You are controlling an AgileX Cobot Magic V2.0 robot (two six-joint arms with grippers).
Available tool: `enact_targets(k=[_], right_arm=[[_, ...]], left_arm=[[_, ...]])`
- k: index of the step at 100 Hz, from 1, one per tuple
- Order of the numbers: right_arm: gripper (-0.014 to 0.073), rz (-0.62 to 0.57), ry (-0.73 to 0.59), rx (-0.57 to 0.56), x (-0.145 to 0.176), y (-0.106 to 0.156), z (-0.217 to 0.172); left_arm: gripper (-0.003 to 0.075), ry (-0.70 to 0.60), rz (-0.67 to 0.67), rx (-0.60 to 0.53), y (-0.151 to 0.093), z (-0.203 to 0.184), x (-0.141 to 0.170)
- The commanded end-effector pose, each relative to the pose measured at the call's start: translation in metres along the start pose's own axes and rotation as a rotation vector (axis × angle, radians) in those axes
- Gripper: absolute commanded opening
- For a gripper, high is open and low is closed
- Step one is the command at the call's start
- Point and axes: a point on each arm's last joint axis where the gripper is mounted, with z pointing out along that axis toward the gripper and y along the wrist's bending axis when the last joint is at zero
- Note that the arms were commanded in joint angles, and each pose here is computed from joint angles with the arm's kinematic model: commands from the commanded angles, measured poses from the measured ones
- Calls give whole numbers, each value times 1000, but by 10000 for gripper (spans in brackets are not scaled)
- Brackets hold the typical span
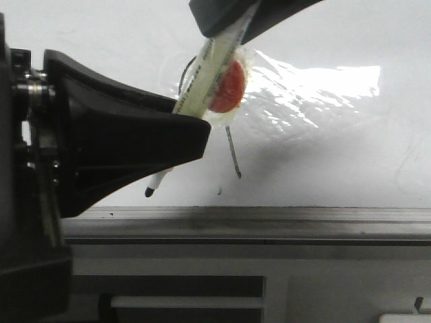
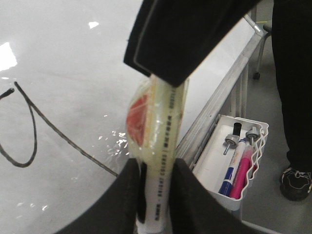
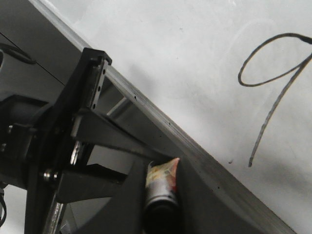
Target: Write number 9 on whiteboard
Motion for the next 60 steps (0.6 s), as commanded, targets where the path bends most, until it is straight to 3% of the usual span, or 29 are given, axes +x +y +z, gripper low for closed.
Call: enact_targets(k=[1,9,14,29,36,60], right_arm=[[-61,7,-98,-23,-14,5,-10],[-48,-2,-91,-23,-13,5,-10],[8,-2,-86,-22,-13,5,-9],[376,-2,-85,-22,-13,5,-9],[472,-6,-80,-20,-12,4,-9],[470,-6,-64,-20,-11,4,-9]], left_arm=[[-19,-127,-22,-20,3,1,-19],[-20,-125,-24,-19,3,1,-18],[-20,-125,-24,-19,3,1,-18],[-20,-108,-129,-47,5,-1,-13],[-20,-95,-248,-87,8,-3,-8],[-20,-62,-670,-398,34,-9,5]])
